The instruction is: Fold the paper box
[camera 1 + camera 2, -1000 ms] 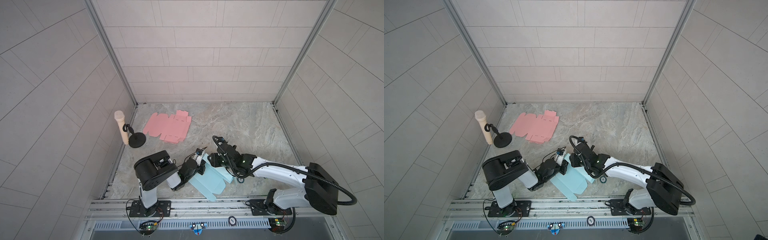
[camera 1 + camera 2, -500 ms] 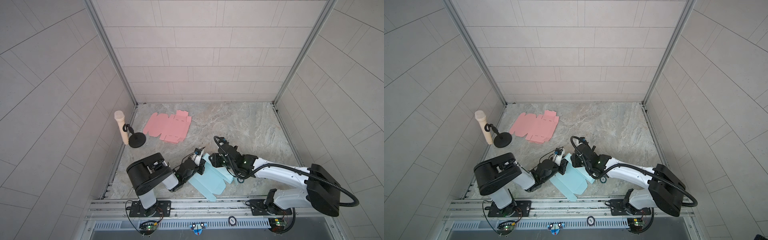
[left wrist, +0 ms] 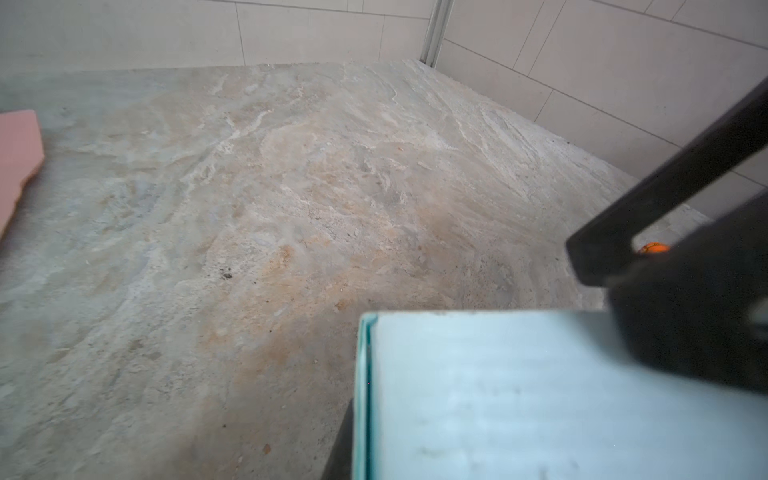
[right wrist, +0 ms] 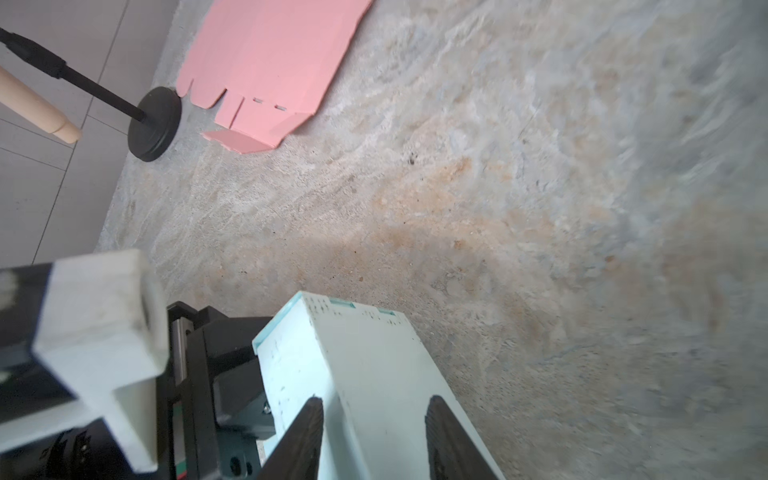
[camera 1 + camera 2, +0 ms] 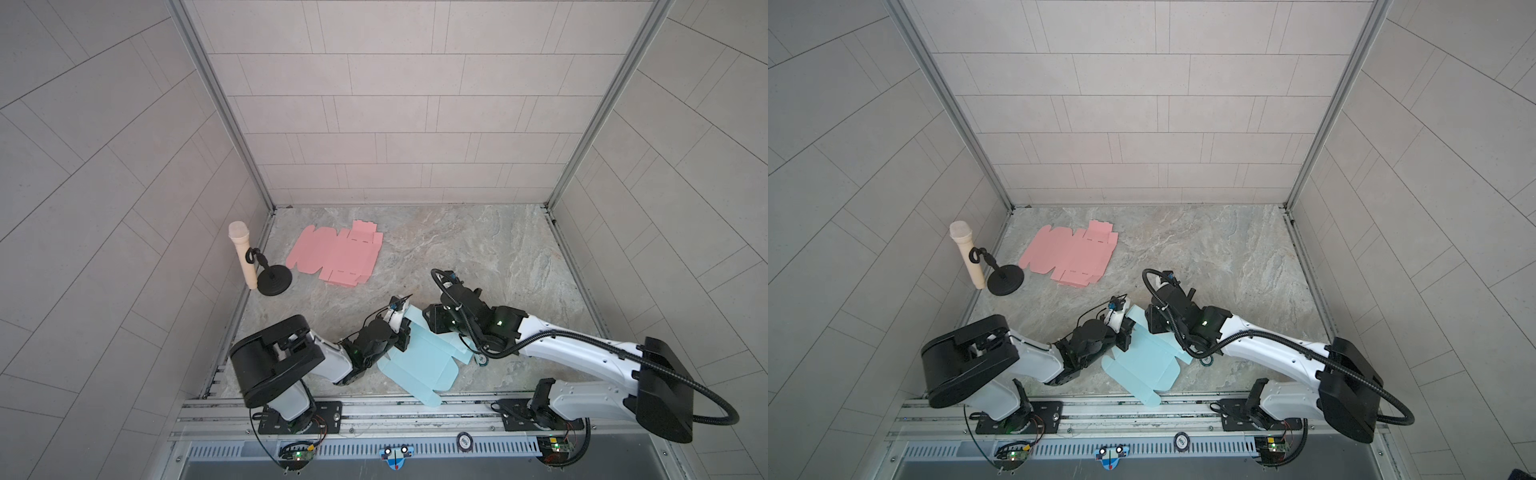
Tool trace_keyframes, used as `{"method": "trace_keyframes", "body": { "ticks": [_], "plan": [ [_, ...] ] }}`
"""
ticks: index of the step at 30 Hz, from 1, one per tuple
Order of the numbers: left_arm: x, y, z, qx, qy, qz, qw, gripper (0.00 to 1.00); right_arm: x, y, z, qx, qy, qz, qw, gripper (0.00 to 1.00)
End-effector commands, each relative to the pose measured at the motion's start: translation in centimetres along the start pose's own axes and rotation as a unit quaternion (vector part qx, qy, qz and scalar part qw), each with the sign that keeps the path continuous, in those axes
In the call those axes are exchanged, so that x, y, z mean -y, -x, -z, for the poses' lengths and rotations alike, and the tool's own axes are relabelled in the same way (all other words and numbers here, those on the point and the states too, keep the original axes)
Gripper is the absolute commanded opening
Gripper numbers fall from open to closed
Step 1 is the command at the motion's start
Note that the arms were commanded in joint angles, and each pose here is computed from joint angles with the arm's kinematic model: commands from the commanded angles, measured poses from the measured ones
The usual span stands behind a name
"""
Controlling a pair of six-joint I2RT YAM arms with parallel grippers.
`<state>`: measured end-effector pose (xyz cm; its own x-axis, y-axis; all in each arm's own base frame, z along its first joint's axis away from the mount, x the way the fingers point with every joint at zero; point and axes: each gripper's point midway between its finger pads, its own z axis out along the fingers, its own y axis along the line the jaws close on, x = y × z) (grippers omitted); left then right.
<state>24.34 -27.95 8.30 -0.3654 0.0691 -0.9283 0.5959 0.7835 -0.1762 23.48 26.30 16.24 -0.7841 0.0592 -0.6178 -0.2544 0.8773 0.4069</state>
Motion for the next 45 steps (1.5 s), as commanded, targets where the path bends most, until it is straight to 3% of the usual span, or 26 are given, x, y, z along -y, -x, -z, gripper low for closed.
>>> {"method": "trace_keyframes", "body": {
  "ticks": [1, 8, 15, 21, 33, 45],
  "plan": [
    [-1.2, 0.4, 0.6, -0.032, 0.046, 0.022, 0.998, 0.06, 0.1, 2.8, 4.8, 0.046, -0.03, 0.047, 0.997, 0.43],
    [-2.9, 3.0, 3.2, -0.073, 0.113, 0.047, 0.99, 0.05, -1.2, 4.8, 10.2, 0.105, -0.033, 0.099, 0.989, 0.27],
    [-4.6, 5.3, 5.3, -0.086, 0.163, 0.09, 0.979, 0.02, -2.1, 5.6, 11.8, 0.129, -0.048, 0.126, 0.983, 0.05],
    [-5.4, 6.3, 6.1, -0.085, 0.182, 0.107, 0.974, 0.0, -1.0, 5.3, 10.3, 0.133, -0.081, 0.124, 0.98, 0.04],
    [-5.4, 7.5, 6.9, -0.063, 0.159, 0.167, 0.971, 0.0, -0.9, 4.6, 7.8, 0.125, -0.102, 0.12, 0.98, 0.05],
    [-4.0, 8.2, 8.0, -0.048, 0.108, 0.184, 0.976, 0.01, -4.2, 5.6, 6.1, 0.119, -0.06, 0.119, 0.984, 0.05]
  ]
}}
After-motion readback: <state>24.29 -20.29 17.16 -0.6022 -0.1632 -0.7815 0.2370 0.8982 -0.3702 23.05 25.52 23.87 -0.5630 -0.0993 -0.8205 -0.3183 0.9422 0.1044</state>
